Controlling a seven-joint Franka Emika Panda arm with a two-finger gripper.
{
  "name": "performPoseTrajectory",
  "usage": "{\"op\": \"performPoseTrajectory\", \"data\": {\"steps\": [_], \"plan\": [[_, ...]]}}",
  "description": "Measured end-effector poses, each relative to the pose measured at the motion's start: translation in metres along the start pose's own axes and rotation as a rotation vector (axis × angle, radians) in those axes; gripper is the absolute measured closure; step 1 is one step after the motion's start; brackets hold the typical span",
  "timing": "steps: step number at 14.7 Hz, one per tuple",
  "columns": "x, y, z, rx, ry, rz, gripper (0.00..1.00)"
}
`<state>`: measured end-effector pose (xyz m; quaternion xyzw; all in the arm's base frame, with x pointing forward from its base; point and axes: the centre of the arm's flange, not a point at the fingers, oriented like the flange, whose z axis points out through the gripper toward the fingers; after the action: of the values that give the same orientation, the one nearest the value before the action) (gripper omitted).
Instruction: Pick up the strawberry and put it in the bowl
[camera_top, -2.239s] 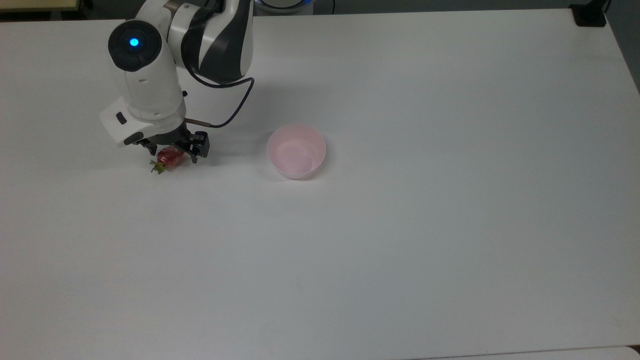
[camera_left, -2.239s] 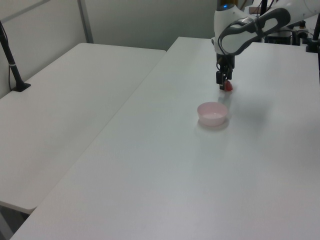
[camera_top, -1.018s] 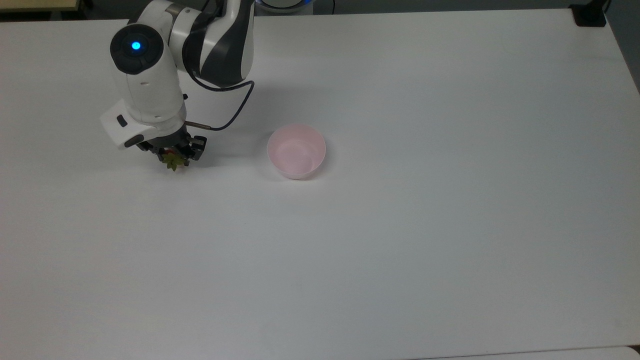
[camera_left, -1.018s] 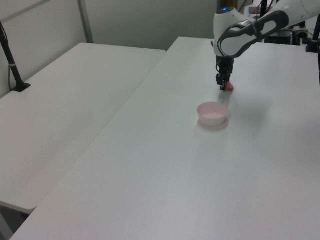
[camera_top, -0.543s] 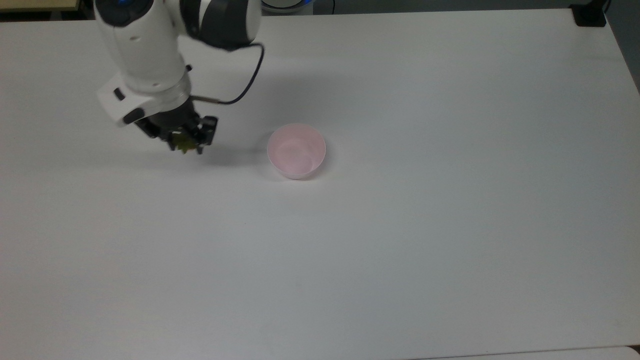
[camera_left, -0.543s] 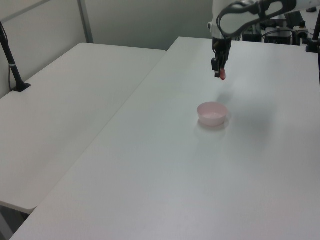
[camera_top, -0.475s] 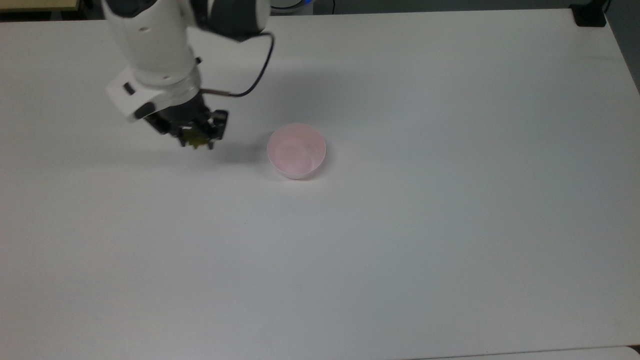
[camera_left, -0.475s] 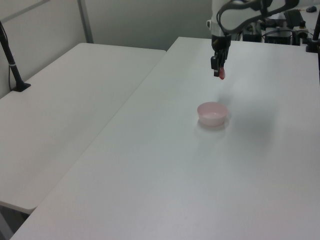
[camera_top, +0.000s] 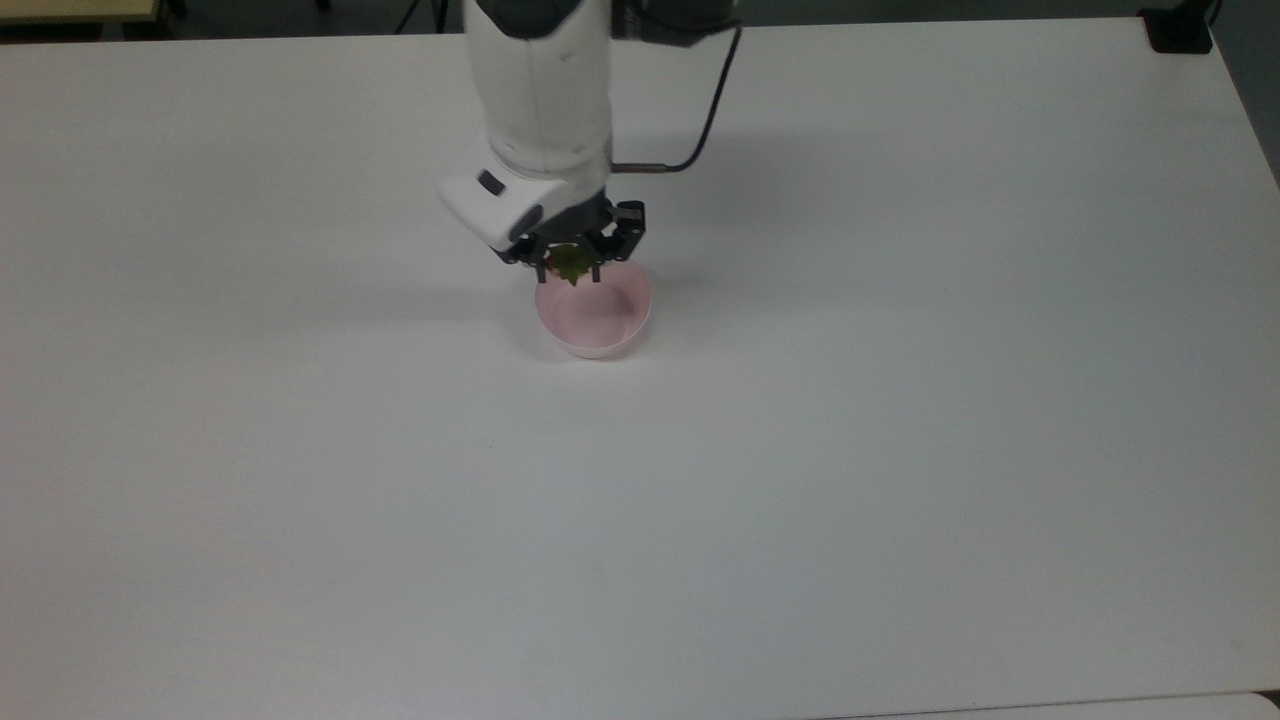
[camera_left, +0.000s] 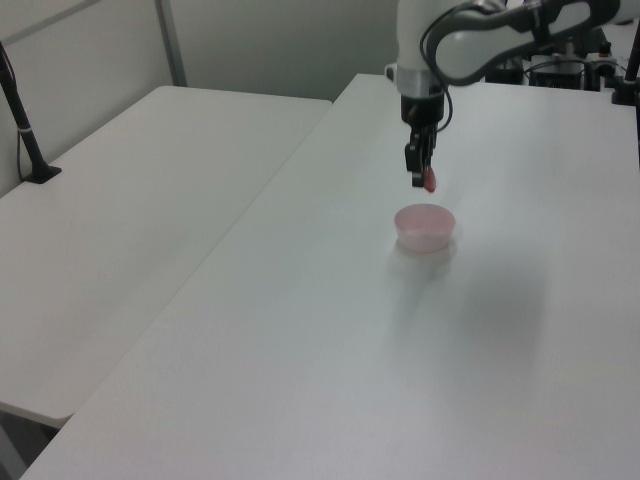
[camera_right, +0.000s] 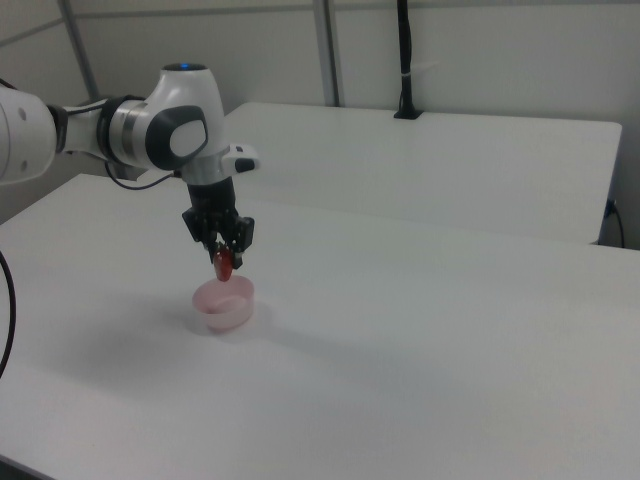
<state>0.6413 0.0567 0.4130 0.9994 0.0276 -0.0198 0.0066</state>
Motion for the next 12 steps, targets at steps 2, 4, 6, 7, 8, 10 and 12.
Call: {"op": "performPoseTrajectory", "data": {"steps": [2,4,6,7,8,10,12], "plan": [[0.002,-0.003,0.018,-0.01,-0.026,0.003,0.43],[0.004,-0.002,0.031,-0.019,-0.042,0.007,0.19],[0.004,-0.008,0.028,-0.018,-0.037,0.003,0.01],[0.004,-0.013,0.019,-0.022,-0.022,0.016,0.0],[0.003,-0.018,0.005,-0.032,0.001,0.025,0.0],[-0.008,-0.018,-0.031,-0.047,0.013,0.035,0.0],[-0.029,0.003,-0.079,-0.027,0.016,0.057,0.0]]}}
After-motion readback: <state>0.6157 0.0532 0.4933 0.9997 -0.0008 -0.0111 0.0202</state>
